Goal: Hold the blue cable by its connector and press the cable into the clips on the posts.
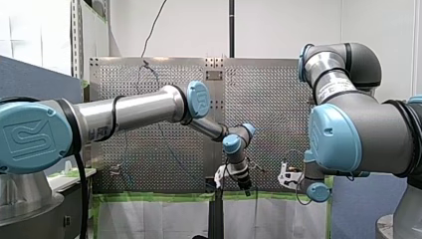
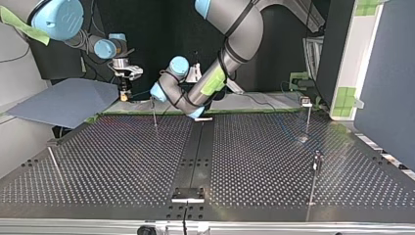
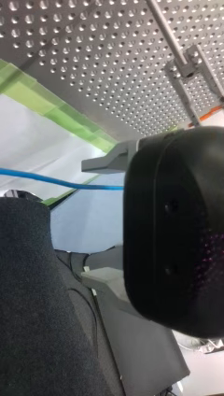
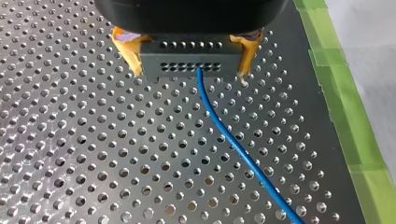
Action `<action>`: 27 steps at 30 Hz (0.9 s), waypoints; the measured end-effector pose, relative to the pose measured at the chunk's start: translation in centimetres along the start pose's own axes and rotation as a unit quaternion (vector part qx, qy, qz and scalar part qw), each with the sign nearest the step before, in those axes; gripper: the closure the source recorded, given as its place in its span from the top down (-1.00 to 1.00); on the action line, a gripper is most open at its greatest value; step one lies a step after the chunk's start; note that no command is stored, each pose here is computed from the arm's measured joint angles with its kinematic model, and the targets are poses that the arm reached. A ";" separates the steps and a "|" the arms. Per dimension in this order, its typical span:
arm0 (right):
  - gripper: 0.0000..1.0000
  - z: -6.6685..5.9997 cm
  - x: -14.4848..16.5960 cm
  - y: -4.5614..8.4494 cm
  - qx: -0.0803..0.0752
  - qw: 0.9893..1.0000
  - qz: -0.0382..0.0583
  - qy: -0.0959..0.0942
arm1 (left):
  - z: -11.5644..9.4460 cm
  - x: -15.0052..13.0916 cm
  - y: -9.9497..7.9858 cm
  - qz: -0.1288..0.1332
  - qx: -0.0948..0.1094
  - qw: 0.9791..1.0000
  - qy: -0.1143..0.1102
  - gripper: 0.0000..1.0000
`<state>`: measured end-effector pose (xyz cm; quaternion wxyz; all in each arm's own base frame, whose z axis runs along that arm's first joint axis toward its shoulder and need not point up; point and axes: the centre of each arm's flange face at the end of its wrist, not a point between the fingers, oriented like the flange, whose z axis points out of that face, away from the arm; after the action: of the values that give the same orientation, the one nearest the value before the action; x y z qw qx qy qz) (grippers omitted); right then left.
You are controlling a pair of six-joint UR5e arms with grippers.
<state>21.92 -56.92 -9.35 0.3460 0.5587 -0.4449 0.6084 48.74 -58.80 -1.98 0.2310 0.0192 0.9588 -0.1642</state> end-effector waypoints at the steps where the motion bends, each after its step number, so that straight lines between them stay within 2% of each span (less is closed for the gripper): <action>1: -1.00 0.0 0.0 0.0 0.000 1.000 0.000 0.000 | 0.2 0.0 0.1 -0.001 0.002 1.000 -0.002 1.00; 9: -1.00 0.0 0.0 -0.1 0.001 1.000 0.000 0.000 | 1.1 -0.6 0.1 -0.024 0.020 0.999 -0.023 1.00; 12: -1.00 0.0 0.0 -0.1 0.001 1.000 0.000 0.000 | 2.0 -0.2 0.3 -0.031 0.027 0.999 -0.026 1.00; 17: -1.00 0.0 0.0 -0.1 0.001 1.000 0.000 -0.001 | 3.7 0.8 1.1 -0.036 0.026 0.999 -0.029 1.00; 27: -1.00 0.0 0.0 -0.2 0.002 1.000 0.000 -0.001 | 4.9 -0.3 2.3 -0.067 0.032 0.996 -0.050 1.00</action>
<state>22.11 -56.83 -9.36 0.3447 0.5599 -0.4442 0.6086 51.39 -58.21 -6.68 0.2669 -0.0456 0.9394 -0.2103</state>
